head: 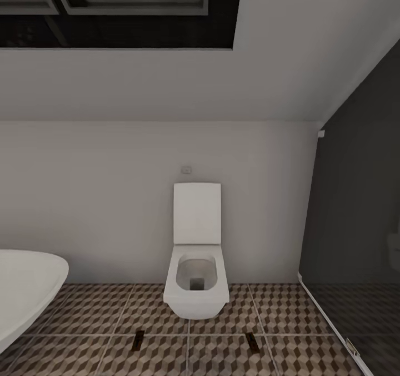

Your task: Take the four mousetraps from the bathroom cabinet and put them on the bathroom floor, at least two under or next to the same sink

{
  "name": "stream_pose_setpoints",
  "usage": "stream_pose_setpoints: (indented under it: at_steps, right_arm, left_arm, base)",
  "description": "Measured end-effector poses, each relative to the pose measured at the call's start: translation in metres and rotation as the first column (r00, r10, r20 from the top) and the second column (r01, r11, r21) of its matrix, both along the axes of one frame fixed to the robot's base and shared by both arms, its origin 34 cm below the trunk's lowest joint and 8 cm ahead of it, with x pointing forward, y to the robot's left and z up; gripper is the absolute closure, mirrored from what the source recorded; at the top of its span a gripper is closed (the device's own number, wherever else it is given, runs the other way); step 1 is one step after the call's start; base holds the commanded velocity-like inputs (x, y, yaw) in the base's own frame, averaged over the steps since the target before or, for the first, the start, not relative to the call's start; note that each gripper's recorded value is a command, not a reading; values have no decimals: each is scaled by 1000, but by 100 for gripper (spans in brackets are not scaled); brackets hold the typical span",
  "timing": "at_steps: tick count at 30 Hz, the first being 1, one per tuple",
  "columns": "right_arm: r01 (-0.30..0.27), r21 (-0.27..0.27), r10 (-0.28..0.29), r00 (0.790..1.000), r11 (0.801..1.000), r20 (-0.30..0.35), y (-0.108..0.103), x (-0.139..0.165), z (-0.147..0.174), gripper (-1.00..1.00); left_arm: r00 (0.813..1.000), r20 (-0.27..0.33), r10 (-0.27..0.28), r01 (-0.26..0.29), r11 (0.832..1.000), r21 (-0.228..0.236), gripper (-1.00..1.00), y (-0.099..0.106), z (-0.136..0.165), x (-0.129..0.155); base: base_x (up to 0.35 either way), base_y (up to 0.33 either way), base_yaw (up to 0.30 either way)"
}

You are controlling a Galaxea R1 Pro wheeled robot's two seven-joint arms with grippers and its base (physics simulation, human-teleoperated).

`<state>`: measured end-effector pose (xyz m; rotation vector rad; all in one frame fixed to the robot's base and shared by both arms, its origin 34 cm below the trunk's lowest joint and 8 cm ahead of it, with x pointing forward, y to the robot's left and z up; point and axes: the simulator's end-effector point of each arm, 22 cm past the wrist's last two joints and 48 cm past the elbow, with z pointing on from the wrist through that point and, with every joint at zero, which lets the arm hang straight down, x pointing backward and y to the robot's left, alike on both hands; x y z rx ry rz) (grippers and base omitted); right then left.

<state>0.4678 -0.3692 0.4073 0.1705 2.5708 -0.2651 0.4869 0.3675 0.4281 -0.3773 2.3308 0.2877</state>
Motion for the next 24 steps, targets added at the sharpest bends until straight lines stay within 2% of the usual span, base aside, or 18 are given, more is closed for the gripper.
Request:
stream_pose_setpoints:
  at_steps: [9, 16, 24]
  right_arm:
    - [-8, 1, 8, 999, 1000, -42, 4, -25, 2, -100]
    - [-17, 3, 17, 996, 1000, -89, 8, -54, -1, -100]
    - [-22, 6, 23, 992, 1000, -126, 10, -82, 1, -100]
  left_arm:
    - [997, -75, -18, 16, 1000, -26, -100, -7, -5, -29]
    - [990, -130, -54, 45, 997, -70, -100, -18, -13, -61]
    - [980, -183, -74, 56, 994, -99, -100, -25, -14, -89]
  base:
    - [0, 0, 0]
    - [0, 0, 0]
    - [0, 0, 0]
